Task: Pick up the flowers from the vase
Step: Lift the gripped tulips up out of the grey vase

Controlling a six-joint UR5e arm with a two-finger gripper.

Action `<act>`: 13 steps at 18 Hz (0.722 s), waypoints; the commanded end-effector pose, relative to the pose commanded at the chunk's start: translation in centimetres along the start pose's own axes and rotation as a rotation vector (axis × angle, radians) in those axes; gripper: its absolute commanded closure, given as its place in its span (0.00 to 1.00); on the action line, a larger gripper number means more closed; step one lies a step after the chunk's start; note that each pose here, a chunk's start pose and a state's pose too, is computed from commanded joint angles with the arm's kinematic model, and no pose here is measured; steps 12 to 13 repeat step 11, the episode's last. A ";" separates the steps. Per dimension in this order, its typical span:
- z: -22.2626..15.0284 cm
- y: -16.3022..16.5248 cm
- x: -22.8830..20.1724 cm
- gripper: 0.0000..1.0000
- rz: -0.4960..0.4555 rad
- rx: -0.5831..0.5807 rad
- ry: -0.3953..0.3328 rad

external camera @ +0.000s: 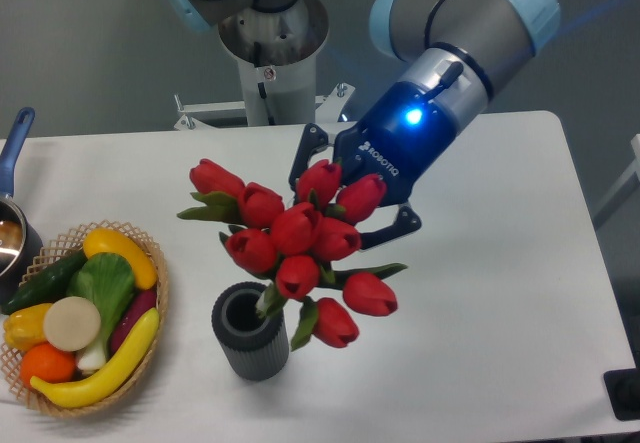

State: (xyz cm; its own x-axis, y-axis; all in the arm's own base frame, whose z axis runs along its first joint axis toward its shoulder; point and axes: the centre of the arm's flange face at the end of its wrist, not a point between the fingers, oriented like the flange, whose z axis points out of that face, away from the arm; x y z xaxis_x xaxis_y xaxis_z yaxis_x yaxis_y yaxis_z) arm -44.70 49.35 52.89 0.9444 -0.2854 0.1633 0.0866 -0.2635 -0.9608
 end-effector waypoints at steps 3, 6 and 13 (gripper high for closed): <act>-0.8 0.3 -0.9 0.63 0.003 0.002 -0.014; -1.9 1.0 -1.8 0.63 0.005 0.004 -0.033; -3.0 1.3 -2.5 0.63 0.014 0.006 -0.052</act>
